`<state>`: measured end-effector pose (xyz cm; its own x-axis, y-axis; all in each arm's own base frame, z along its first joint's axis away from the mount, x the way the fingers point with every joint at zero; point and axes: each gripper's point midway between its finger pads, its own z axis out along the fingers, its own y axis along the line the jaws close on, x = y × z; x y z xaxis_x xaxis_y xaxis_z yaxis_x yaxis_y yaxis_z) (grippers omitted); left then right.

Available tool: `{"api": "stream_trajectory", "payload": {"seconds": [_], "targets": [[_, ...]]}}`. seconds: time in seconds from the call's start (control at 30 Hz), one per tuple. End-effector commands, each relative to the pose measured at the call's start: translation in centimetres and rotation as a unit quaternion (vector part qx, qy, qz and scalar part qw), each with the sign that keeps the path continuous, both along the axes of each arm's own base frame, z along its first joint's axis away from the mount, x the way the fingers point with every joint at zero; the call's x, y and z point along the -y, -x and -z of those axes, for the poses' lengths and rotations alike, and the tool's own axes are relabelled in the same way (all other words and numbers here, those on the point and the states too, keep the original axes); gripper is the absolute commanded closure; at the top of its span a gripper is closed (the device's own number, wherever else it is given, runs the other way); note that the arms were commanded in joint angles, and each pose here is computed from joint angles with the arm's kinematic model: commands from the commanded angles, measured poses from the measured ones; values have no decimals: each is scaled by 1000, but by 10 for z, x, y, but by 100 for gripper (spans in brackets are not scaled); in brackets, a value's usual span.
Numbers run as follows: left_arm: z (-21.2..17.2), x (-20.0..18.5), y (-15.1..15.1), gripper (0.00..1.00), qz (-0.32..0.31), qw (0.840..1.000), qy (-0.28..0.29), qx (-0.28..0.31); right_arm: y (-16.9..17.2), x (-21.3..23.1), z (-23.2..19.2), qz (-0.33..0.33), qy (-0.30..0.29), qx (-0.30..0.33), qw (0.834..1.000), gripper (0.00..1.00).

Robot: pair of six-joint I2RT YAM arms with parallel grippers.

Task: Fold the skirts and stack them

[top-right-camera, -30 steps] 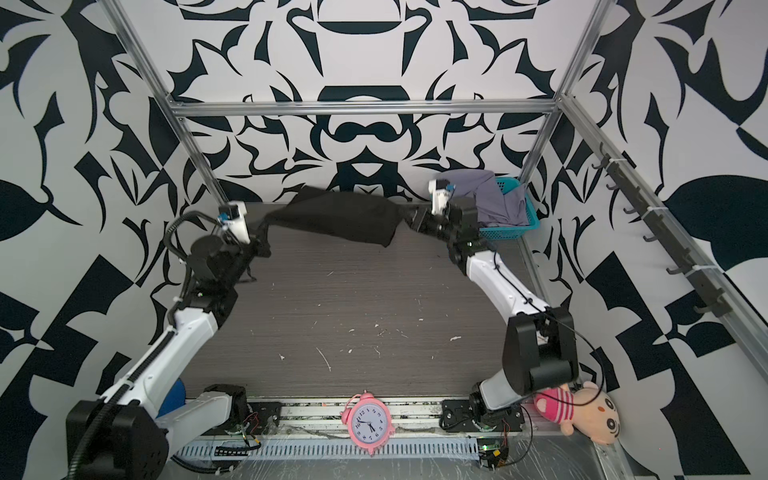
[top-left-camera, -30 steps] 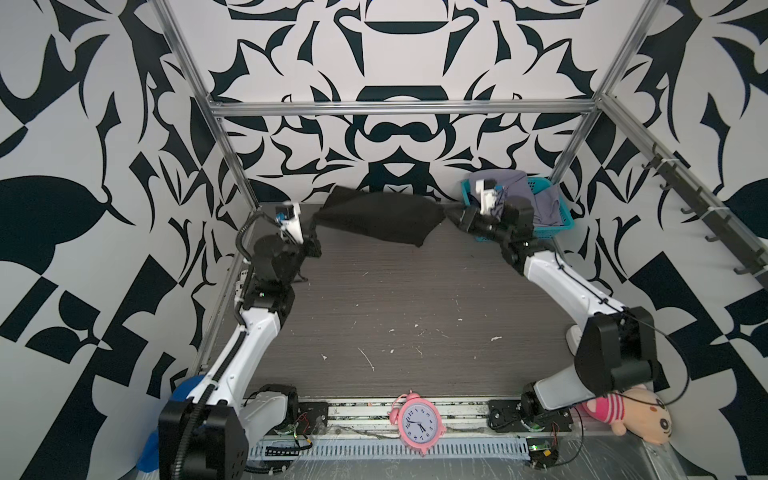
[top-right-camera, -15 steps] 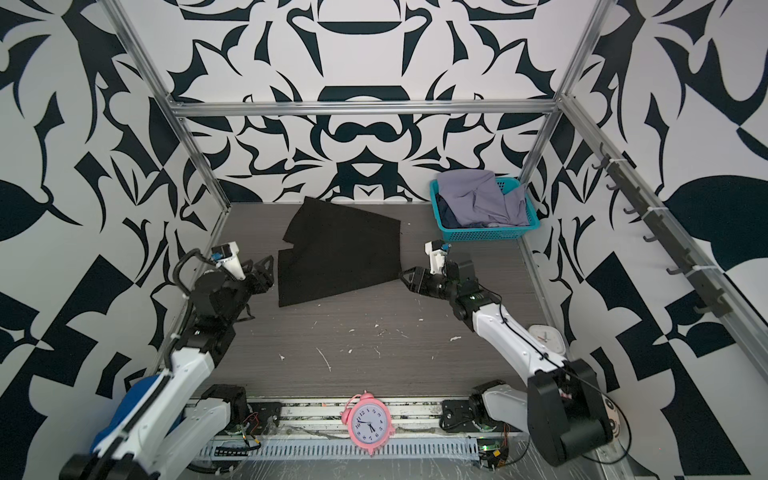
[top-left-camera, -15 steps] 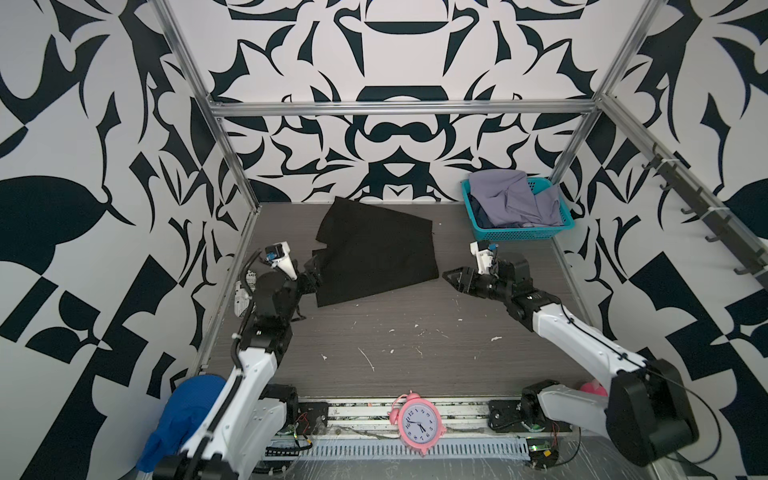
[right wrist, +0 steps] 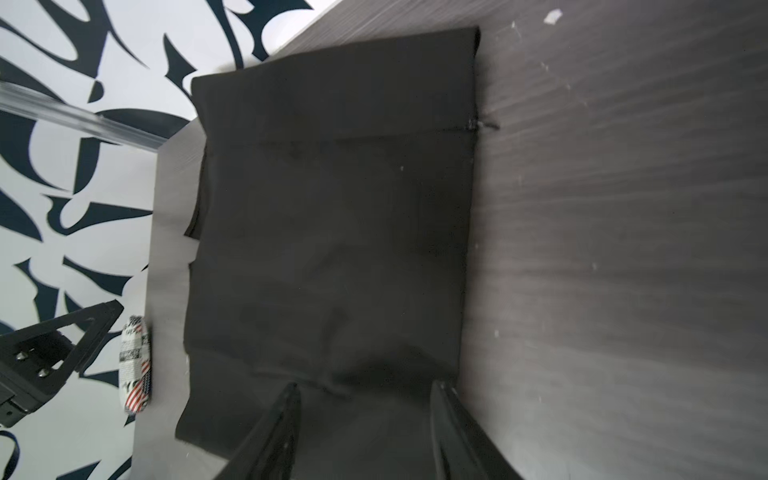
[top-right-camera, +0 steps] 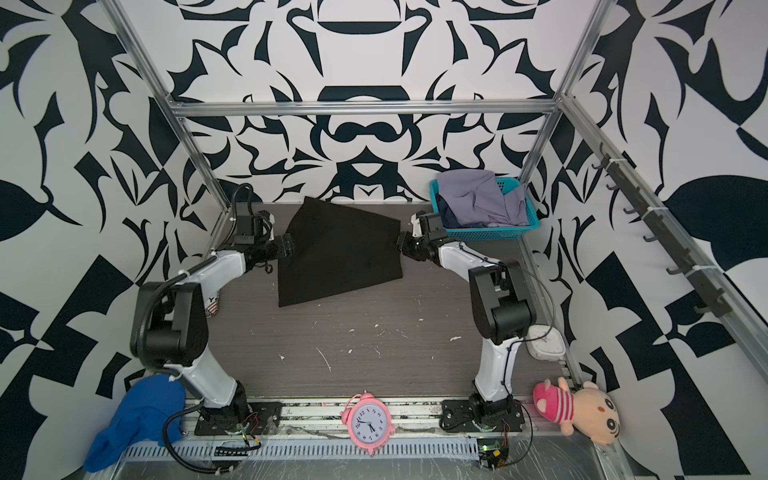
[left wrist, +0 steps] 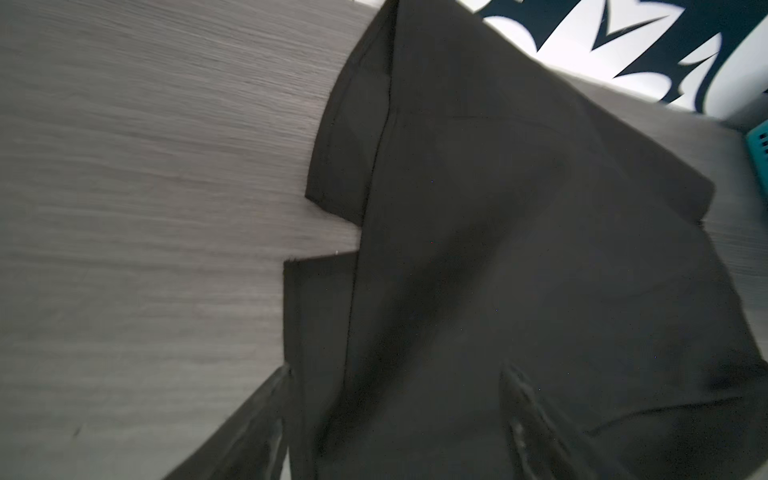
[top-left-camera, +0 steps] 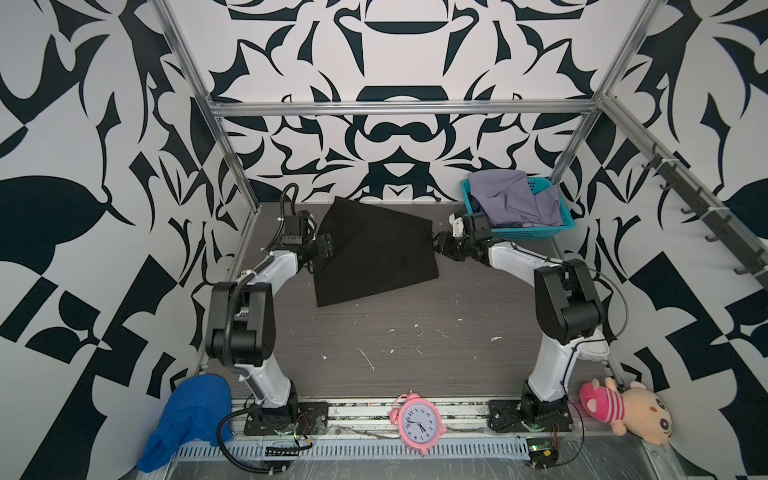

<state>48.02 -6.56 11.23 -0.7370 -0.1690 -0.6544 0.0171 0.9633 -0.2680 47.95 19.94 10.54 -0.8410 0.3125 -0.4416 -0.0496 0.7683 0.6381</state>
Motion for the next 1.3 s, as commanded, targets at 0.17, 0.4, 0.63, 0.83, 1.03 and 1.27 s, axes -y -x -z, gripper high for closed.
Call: {"api": "stream_trajectory", "payload": {"seconds": [0.17, 0.4, 0.63, 0.83, 1.03, 1.27], "targets": [[41, 13, -38, 27, 43, 996, 24, -70, -21, -3, -14, 2, -21, 11, 1000, 45], [56, 23, -44, 31, 48, 990, 57, -116, -21, 1, -8, 7, -27, -1, 1000, 45], [76, 26, -37, 62, 43, 983, 72, -162, -20, -1, -12, 3, -42, 5, 999, 45], [58, 28, -40, 98, 52, 985, 77, -147, -19, 0, -13, 2, -50, 5, 999, 45], [0, 28, -40, 100, 50, 992, 81, -86, -17, 6, -10, 8, -58, 0, 998, 45], [-46, 16, -39, 84, 31, 998, 58, -17, -15, 4, -5, 6, -64, -7, 998, 46]]}}
